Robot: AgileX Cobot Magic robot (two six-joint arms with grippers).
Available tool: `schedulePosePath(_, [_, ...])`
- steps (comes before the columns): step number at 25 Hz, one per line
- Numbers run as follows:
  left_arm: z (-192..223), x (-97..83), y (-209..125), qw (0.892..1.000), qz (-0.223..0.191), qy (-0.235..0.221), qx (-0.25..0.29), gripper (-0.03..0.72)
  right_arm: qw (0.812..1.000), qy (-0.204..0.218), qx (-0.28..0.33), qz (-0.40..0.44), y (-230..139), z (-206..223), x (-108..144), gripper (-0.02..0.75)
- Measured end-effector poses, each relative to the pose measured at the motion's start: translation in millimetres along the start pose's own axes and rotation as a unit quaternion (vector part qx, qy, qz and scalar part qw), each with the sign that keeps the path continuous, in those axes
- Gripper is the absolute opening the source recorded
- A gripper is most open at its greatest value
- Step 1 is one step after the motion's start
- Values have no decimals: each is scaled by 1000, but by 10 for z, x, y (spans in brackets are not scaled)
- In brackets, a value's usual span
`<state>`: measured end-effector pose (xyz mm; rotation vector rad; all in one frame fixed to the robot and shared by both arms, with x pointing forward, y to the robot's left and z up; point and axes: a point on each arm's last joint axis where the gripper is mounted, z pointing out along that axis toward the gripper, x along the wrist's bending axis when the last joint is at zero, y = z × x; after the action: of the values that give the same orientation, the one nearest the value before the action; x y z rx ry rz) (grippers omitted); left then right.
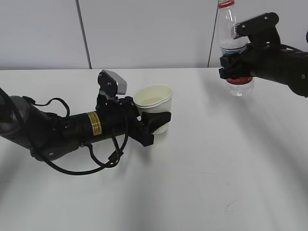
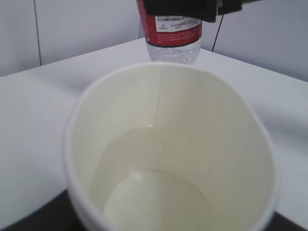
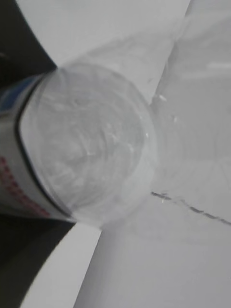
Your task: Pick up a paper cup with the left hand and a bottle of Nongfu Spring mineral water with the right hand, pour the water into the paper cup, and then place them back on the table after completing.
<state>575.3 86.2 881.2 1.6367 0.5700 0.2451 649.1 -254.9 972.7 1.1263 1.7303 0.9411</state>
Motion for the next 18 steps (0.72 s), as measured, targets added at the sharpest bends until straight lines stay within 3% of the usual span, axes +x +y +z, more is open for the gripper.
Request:
schedulePosePath(7, [-24,62,-37,1000,-1,17,21,375,999,3,4,44,-43,-11,17,408])
schedulePosePath(18, [-262,418,49,997,-7,72,9,375,996,21,-17,88,-123,-52,84,408])
